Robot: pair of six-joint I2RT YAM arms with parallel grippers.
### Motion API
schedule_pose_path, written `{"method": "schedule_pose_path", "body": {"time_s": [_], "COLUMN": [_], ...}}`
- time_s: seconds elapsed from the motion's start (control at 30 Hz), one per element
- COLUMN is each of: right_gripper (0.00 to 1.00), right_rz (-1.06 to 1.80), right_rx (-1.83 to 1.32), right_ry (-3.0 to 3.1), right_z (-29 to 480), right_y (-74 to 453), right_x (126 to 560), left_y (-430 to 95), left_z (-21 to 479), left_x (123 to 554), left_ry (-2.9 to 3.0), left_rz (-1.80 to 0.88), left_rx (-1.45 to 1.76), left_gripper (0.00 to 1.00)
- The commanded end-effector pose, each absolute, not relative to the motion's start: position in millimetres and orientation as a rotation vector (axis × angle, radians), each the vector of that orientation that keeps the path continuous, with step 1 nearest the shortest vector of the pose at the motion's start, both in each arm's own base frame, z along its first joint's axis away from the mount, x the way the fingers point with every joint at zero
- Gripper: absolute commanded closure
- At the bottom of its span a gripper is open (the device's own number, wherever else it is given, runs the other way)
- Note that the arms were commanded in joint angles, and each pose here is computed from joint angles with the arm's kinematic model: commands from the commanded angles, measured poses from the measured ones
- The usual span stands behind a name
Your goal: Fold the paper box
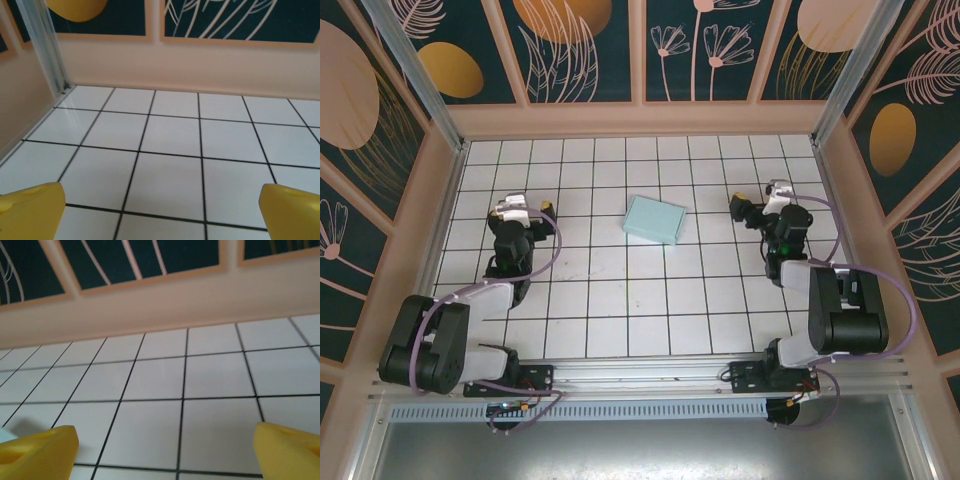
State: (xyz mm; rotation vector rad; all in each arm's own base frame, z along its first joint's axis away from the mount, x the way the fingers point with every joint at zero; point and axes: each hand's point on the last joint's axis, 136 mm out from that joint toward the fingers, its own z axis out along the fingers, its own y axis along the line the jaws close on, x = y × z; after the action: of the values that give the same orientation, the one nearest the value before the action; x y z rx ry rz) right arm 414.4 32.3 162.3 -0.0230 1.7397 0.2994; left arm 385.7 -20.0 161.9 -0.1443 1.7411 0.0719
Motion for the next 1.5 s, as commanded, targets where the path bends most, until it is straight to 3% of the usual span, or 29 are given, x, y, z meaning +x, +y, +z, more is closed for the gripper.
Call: {"method": "schedule_pose_path", "body": {"time_s": [0.0, 0.2, 0.67, 1.03, 1.47], "right_gripper": [0.11, 0.1, 0.07, 0.05, 0.05], "right_rz": [0.259, 0.07, 0.263, 0.206, 0.188], "right_rx": [0.052, 0.115, 0.017, -0.001, 0.027], "right_ry": [1.657, 1.767, 1.644, 1.692, 1.651], "right_z": [178, 163, 180, 171, 158], "right_y": [12, -21, 3, 1, -1], "right_x": [421, 420, 415, 394, 369], "left_y": [-8, 0, 18, 31, 31], "left_z": [188, 187, 187, 156, 138], "left_x": [395, 396, 411, 365, 372], "left_ry": [1.639, 1.647, 1.648, 1.643, 1.635], "left_rz": [0.096, 0.086, -0.038, 0.036, 0.049], "left_rx": [-0.144, -0.137, -0.187, -0.244, -0.22], "left_gripper": [0.01, 0.01, 0.01, 0.01, 0.01]}}
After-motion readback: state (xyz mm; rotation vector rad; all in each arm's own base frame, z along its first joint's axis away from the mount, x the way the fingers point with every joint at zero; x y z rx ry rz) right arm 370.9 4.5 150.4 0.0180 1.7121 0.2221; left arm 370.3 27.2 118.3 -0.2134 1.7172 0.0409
